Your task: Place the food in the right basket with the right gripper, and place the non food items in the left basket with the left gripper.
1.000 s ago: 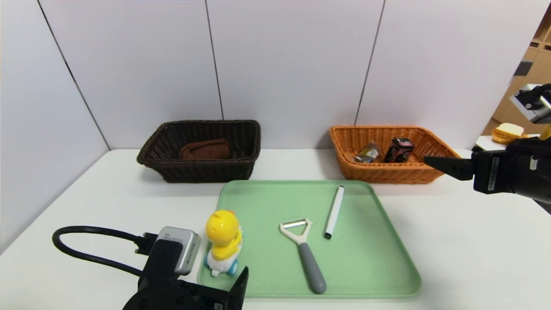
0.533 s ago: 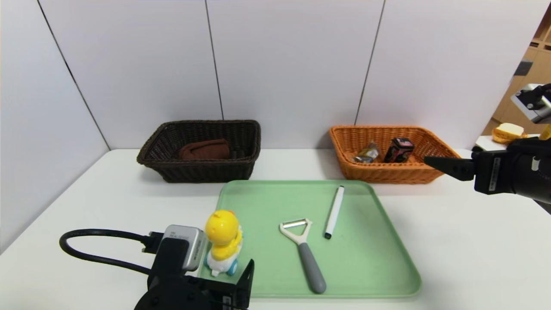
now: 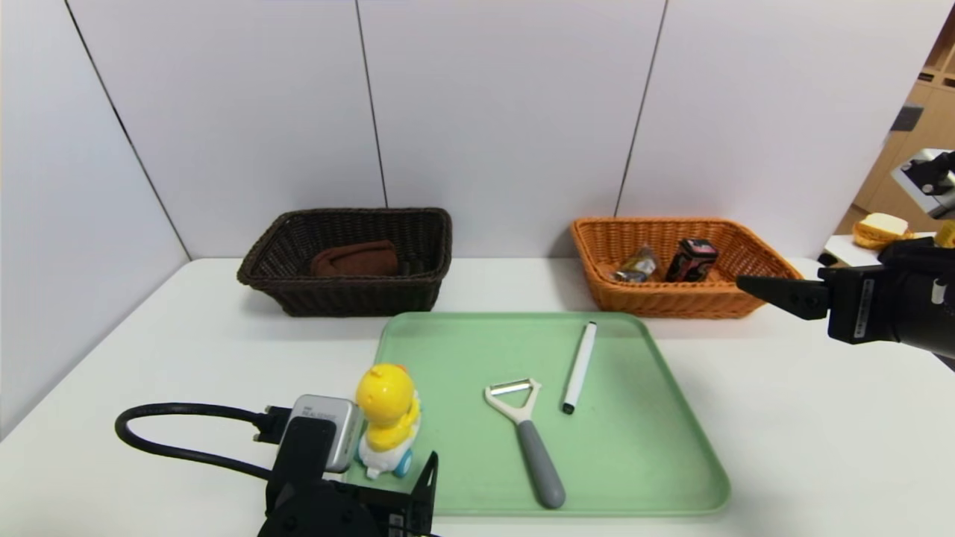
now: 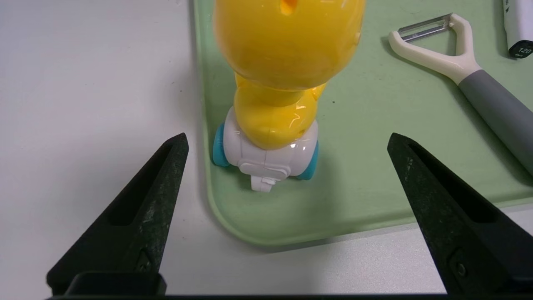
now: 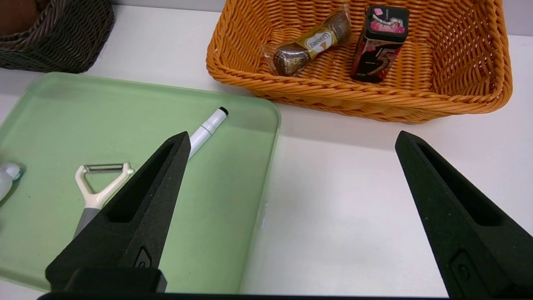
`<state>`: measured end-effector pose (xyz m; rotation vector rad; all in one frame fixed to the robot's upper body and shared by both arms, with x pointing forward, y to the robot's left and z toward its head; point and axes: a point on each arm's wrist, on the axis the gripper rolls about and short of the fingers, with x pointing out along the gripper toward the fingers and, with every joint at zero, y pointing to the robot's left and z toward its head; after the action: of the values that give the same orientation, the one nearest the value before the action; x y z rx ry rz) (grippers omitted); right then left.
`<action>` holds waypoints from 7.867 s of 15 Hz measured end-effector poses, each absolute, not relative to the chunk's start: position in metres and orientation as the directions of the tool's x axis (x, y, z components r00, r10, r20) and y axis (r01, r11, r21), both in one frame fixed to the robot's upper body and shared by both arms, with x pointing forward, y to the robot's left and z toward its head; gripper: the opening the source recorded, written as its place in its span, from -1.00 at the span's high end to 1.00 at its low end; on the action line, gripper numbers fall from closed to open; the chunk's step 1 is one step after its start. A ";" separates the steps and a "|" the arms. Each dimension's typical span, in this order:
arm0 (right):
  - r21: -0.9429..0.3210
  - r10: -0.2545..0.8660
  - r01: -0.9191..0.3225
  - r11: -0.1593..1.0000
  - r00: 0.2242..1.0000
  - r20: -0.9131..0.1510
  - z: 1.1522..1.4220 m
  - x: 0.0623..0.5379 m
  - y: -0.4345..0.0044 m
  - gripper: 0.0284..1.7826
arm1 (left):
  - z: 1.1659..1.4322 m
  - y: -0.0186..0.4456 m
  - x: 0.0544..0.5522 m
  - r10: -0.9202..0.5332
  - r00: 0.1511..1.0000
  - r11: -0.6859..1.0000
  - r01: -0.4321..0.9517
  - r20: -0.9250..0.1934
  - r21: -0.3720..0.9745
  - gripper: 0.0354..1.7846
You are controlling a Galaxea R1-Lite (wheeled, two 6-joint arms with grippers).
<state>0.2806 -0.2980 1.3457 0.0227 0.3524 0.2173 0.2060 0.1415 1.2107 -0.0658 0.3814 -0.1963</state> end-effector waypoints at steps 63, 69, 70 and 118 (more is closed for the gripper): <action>0.078 0.269 -0.258 0.963 0.890 -0.367 1.335 0.272 -0.297 -0.90 | 1.199 0.133 0.252 -0.125 0.957 0.992 0.117 -0.262 -0.048 0.25; 0.079 0.267 -0.256 0.963 0.890 -0.370 1.334 0.273 -0.297 -0.90 | 1.202 0.131 0.253 -0.129 0.960 0.991 0.118 -0.250 -0.056 0.25; 0.079 0.267 -0.256 0.963 0.889 -0.371 1.334 0.273 -0.297 -0.90 | 1.204 0.130 0.254 -0.130 0.961 0.991 0.121 -0.245 -0.051 0.25; 0.117 0.277 -0.251 0.961 0.880 -0.385 1.322 0.294 -0.294 -0.92 | 1.288 0.277 0.543 0.136 0.966 0.981 -0.162 -0.218 -0.107 0.25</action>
<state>0.2938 -0.2942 1.3225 0.0648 0.4106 0.2750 0.5433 0.2767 1.2876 -0.1242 0.2116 0.1514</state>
